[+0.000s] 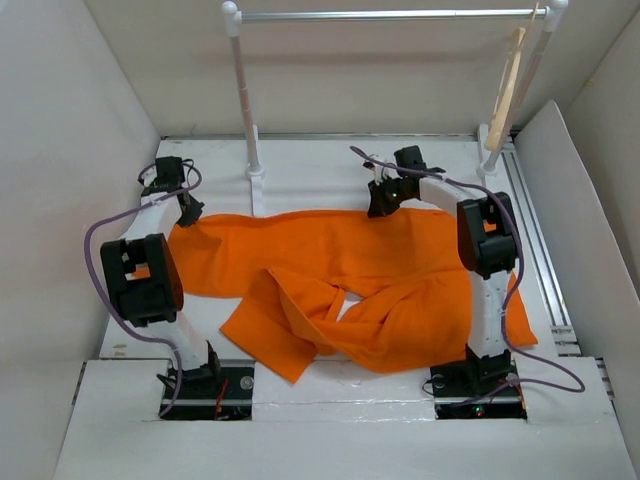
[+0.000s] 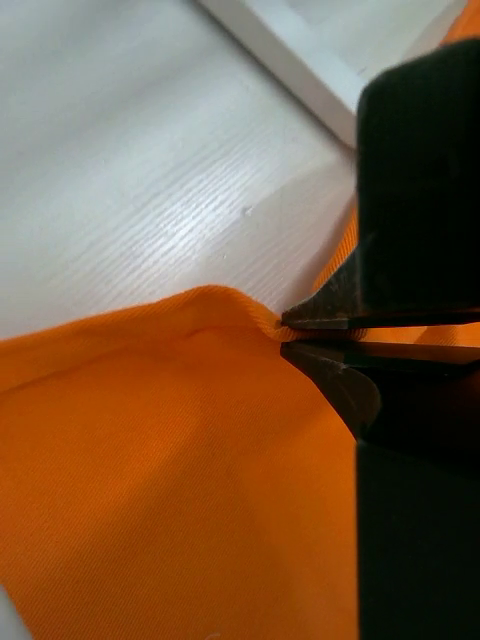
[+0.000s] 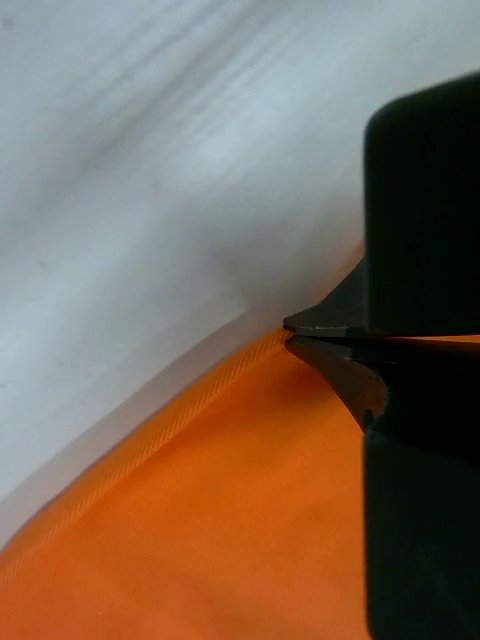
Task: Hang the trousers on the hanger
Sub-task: Flatten out the trousers at the center of the board.
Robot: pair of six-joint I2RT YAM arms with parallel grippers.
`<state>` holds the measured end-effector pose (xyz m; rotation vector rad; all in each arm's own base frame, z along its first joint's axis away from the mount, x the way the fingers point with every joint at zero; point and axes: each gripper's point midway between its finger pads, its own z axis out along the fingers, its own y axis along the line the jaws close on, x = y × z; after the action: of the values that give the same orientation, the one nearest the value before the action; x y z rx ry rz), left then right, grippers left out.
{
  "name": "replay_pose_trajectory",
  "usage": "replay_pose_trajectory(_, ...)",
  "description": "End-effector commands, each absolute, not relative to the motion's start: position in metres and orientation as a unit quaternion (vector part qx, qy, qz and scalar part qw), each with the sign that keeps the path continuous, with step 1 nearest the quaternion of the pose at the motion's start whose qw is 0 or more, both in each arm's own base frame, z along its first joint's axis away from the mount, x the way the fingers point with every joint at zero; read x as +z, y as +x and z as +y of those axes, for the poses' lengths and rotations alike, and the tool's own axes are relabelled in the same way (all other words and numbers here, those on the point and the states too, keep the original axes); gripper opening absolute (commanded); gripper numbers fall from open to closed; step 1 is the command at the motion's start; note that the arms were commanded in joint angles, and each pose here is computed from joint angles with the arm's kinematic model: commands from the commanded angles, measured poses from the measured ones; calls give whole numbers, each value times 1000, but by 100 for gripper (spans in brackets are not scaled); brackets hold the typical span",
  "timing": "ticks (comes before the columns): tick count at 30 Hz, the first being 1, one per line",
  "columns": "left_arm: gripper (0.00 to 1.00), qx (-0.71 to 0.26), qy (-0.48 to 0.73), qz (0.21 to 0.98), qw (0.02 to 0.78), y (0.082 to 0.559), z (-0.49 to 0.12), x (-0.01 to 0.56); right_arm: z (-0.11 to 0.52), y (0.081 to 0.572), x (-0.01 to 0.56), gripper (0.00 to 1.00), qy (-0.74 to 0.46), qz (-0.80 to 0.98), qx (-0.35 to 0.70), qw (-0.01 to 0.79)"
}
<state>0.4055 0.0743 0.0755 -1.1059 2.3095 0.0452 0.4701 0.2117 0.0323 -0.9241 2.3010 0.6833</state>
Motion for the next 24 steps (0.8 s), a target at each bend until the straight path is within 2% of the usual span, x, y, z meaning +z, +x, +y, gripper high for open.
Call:
replay_pose_trajectory(1,0,21,-419,845,332,401,81,116,204,482,86,0,-315,842,256,354)
replay_pose_trajectory(8,0,10,-428,813,395,421,88,158,195,496,143,0,-287,827,232,425)
replay_pose_trajectory(9,0,14,-429,821,377,428,89,143,190,510,156,0,-281,823,224,439)
replay_pose_trajectory(11,0,7,-429,819,380,453,91,150,184,522,135,0,-266,846,203,415)
replay_pose_trajectory(13,0,28,-426,832,353,470,92,120,184,540,124,0,-261,854,195,406)
replay_pose_trajectory(14,0,31,-420,828,370,490,92,134,178,548,118,0,-252,862,174,403)
replay_pose_trajectory(15,0,48,-413,843,340,495,94,107,176,553,114,0,-245,867,166,401)
replay_pose_trajectory(17,9,45,-401,847,348,520,90,118,167,566,111,0,-230,875,135,404)
replay_pose_trajectory(18,15,58,-400,855,324,518,92,104,168,568,112,16,-219,879,127,405)
replay_pose_trajectory(19,37,62,-395,855,331,522,94,110,167,572,119,30,-218,876,123,413)
replay_pose_trajectory(20,52,70,-393,851,340,525,98,118,175,571,128,47,-224,870,126,421)
replay_pose_trajectory(21,72,72,-392,847,351,523,100,131,187,566,133,61,-233,866,131,422)
replay_pose_trajectory(23,76,82,-390,847,351,510,111,133,199,553,138,64,-253,864,137,414)
replay_pose_trajectory(24,76,82,-390,838,373,506,112,152,206,542,154,65,-261,858,140,420)
